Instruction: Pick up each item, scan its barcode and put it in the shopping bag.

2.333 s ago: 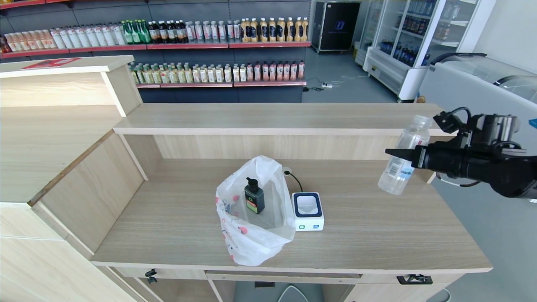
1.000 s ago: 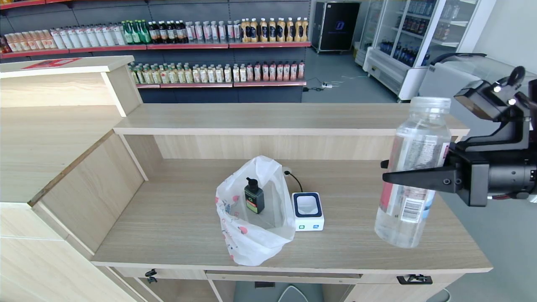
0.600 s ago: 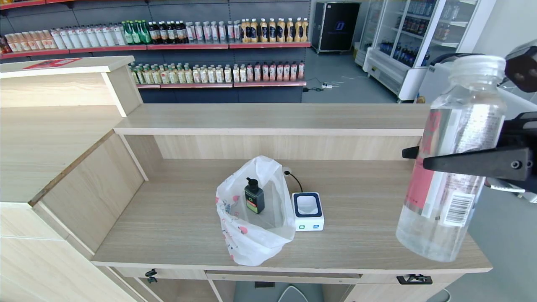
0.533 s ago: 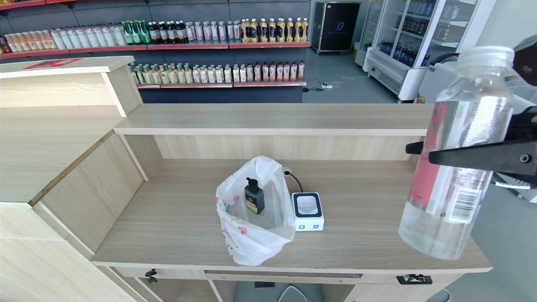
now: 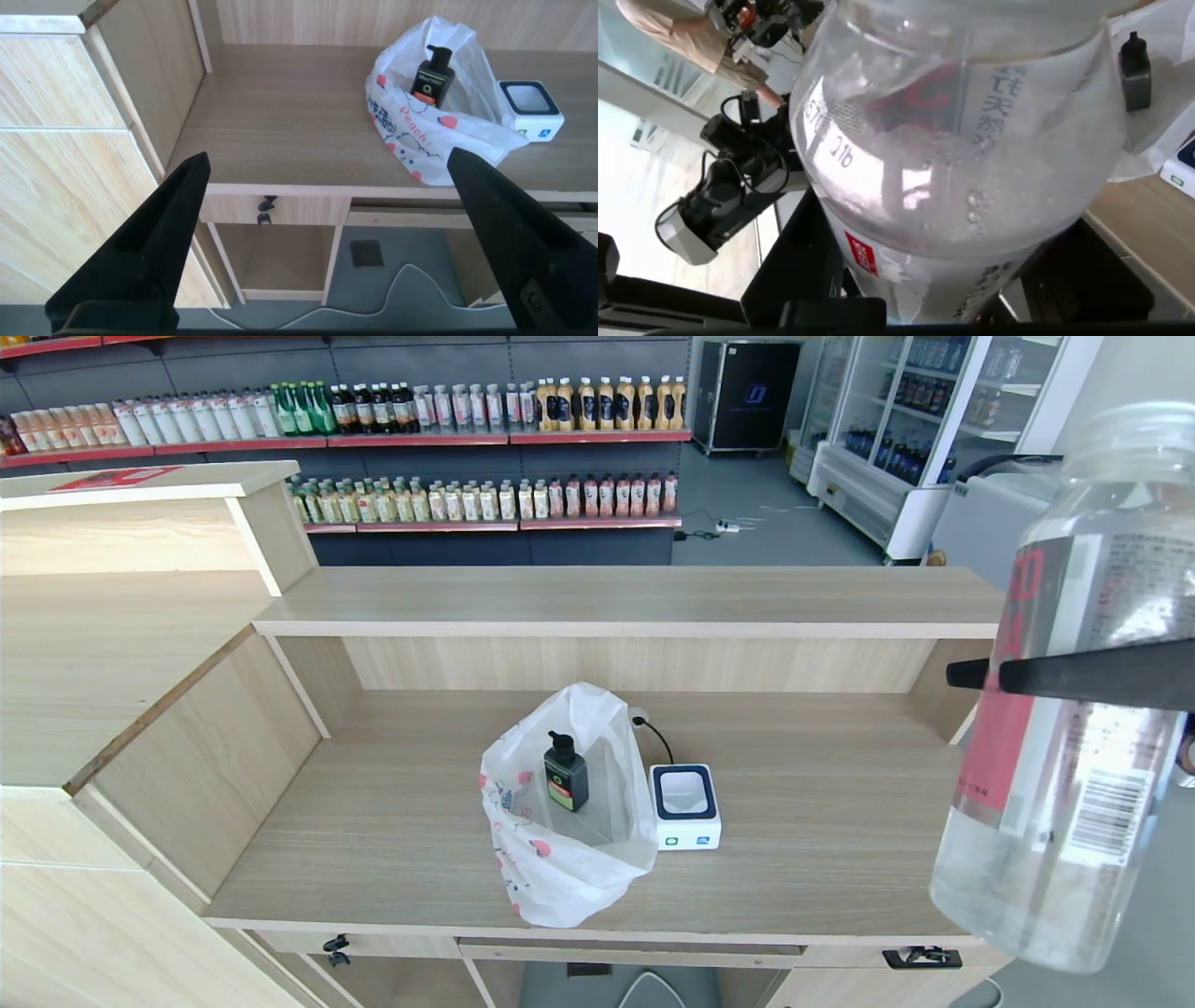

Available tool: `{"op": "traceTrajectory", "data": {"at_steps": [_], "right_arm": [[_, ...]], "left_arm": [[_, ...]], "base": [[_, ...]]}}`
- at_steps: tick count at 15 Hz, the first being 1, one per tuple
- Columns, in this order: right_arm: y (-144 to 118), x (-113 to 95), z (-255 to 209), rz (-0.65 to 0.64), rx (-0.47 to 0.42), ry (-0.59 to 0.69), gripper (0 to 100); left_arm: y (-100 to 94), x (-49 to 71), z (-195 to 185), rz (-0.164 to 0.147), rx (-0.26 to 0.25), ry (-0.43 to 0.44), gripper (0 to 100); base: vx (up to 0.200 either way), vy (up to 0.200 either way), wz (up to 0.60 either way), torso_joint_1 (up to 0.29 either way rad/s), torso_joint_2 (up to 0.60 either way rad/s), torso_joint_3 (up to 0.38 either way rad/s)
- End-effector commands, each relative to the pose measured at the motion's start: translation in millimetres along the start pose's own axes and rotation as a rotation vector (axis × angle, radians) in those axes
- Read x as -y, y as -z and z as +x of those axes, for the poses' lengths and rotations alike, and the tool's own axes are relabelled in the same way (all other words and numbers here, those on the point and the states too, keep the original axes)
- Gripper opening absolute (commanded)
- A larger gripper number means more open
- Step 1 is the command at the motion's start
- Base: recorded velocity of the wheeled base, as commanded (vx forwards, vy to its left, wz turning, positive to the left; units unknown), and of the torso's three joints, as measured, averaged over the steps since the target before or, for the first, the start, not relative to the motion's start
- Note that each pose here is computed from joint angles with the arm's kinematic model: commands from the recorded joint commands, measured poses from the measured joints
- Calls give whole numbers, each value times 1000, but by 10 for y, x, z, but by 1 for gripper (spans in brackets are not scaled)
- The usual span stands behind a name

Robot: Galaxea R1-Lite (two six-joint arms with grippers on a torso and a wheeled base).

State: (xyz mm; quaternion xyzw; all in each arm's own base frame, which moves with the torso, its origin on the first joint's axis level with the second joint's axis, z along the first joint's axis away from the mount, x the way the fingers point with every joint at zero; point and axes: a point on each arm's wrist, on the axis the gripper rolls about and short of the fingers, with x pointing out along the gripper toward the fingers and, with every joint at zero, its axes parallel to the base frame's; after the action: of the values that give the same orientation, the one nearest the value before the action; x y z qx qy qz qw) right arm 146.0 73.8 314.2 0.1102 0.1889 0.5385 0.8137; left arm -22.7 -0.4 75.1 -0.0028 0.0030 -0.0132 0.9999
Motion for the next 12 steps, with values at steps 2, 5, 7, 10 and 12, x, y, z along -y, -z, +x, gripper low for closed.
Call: {"op": "traceTrajectory", "data": {"at_steps": [2, 5, 7, 10, 12], "right_arm": [[35, -160, -42, -32, 9, -11, 0], [47, -249, -2, -39, 6, 14, 0], [86, -293, -14, -36, -9, -1, 0], [80, -277, 15, -25, -16, -4, 0], [57, -273, 81, -17, -20, -24, 0]], "left_arm": [[0, 0, 0, -1, 0, 1, 100], [0, 0, 0, -1, 0, 0, 100], [0, 0, 0, -1, 0, 0, 100], [0, 0, 0, -1, 0, 0, 100], [-1, 0, 0, -1, 1, 1, 100]], "base": [[0, 0, 0, 0, 0, 0], [0, 0, 0, 0, 0, 0], [0, 0, 0, 0, 0, 0], [0, 0, 0, 0, 0, 0], [0, 0, 0, 0, 0, 0]]}}
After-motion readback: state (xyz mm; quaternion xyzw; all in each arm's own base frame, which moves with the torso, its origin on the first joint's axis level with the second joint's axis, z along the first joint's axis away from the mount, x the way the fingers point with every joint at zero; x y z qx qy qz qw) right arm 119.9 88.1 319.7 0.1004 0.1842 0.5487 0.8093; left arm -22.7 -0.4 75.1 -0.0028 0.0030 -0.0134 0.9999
